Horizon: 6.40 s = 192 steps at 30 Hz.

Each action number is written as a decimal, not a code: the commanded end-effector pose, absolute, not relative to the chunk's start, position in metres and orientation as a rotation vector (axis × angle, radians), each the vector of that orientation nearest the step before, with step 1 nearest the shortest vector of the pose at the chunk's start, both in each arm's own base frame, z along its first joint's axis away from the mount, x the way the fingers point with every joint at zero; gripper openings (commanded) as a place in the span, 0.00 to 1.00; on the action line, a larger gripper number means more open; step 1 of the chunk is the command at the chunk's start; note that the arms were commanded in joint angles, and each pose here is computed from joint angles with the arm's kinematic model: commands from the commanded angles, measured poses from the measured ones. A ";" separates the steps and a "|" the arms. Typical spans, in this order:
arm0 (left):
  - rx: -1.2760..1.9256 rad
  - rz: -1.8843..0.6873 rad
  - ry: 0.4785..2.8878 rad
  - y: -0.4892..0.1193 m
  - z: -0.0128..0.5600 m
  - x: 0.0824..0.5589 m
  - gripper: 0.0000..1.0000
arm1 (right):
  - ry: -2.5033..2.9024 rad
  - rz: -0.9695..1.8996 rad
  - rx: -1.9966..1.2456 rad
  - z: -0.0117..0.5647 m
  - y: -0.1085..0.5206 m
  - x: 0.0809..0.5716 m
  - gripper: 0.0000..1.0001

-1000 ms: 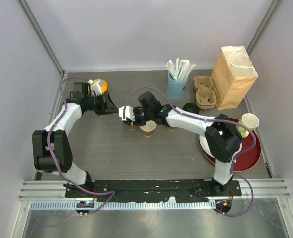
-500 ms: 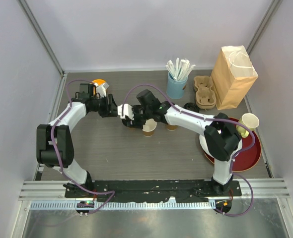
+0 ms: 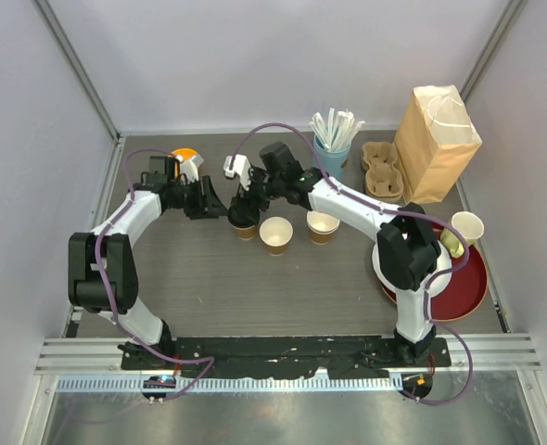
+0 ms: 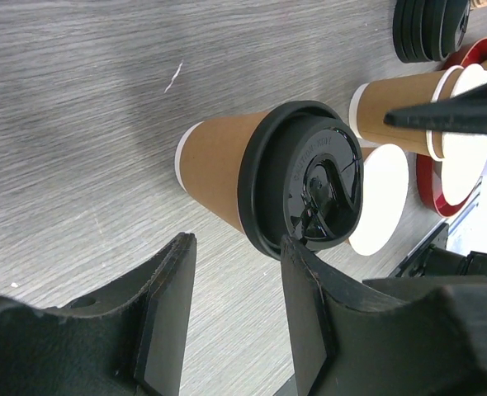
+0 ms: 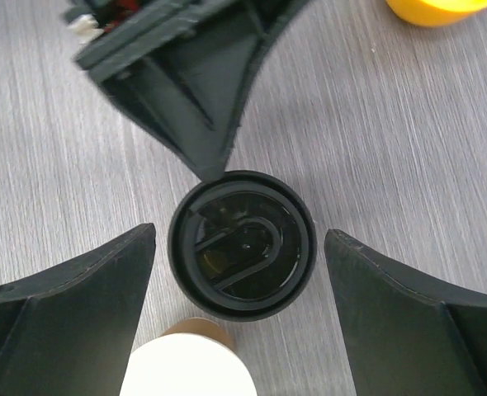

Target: Pack the takeout coffee

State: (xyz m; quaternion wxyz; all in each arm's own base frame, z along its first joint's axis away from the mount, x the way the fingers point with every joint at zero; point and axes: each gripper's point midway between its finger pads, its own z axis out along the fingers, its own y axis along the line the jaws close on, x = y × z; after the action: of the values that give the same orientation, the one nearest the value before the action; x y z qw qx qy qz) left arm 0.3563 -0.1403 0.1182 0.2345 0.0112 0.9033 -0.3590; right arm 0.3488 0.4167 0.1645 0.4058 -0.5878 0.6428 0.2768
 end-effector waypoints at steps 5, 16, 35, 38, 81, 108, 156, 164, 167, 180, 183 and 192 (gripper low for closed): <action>0.073 -0.952 2.427 -0.138 0.131 0.366 0.50 | 1.860 0.658 -1.275 0.158 0.417 0.371 0.90; 0.073 -0.954 2.429 -0.138 0.131 0.368 0.50 | 1.890 0.580 -1.328 0.139 0.411 0.370 0.90; 0.070 -0.950 2.442 -0.138 0.126 0.369 0.50 | 2.059 0.502 -1.339 0.060 0.380 0.341 0.68; 0.065 -0.950 2.452 -0.138 0.121 0.369 0.50 | 2.095 0.489 -1.328 0.045 0.375 0.334 0.66; 0.039 -0.922 2.591 -0.142 0.080 0.354 0.13 | 2.216 0.482 -1.301 -0.010 0.347 0.303 0.62; 0.194 -0.884 2.466 -0.146 0.126 0.389 0.25 | 2.017 0.690 -1.201 0.110 0.404 0.328 0.92; 0.438 -0.766 2.421 -0.172 0.138 0.367 0.55 | 1.660 0.810 -1.329 0.198 0.395 0.321 0.97; 0.482 -0.795 2.349 -0.176 0.168 0.367 0.66 | 1.739 0.871 -1.301 0.193 0.355 0.340 0.72; 0.479 -0.799 2.332 -0.170 0.180 0.365 0.64 | 1.840 0.899 -1.150 0.186 0.341 0.365 0.55; 0.585 -0.770 2.478 -0.131 0.126 0.301 0.41 | 2.060 0.739 -0.743 0.144 0.341 0.433 0.07; 0.632 -0.824 2.522 -0.141 0.106 0.285 0.41 | 2.079 0.737 -0.779 0.130 0.357 0.427 0.05; 0.639 -0.887 2.613 -0.160 0.076 0.282 0.40 | 2.124 0.683 -0.813 0.110 0.365 0.403 0.02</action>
State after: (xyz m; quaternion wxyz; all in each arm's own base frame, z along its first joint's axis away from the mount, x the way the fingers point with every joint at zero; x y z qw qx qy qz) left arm 0.2716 -0.1537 0.0739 0.1455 0.2269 0.9163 -0.2963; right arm 0.4017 0.3588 0.0863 0.3372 -0.3196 0.8415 0.2758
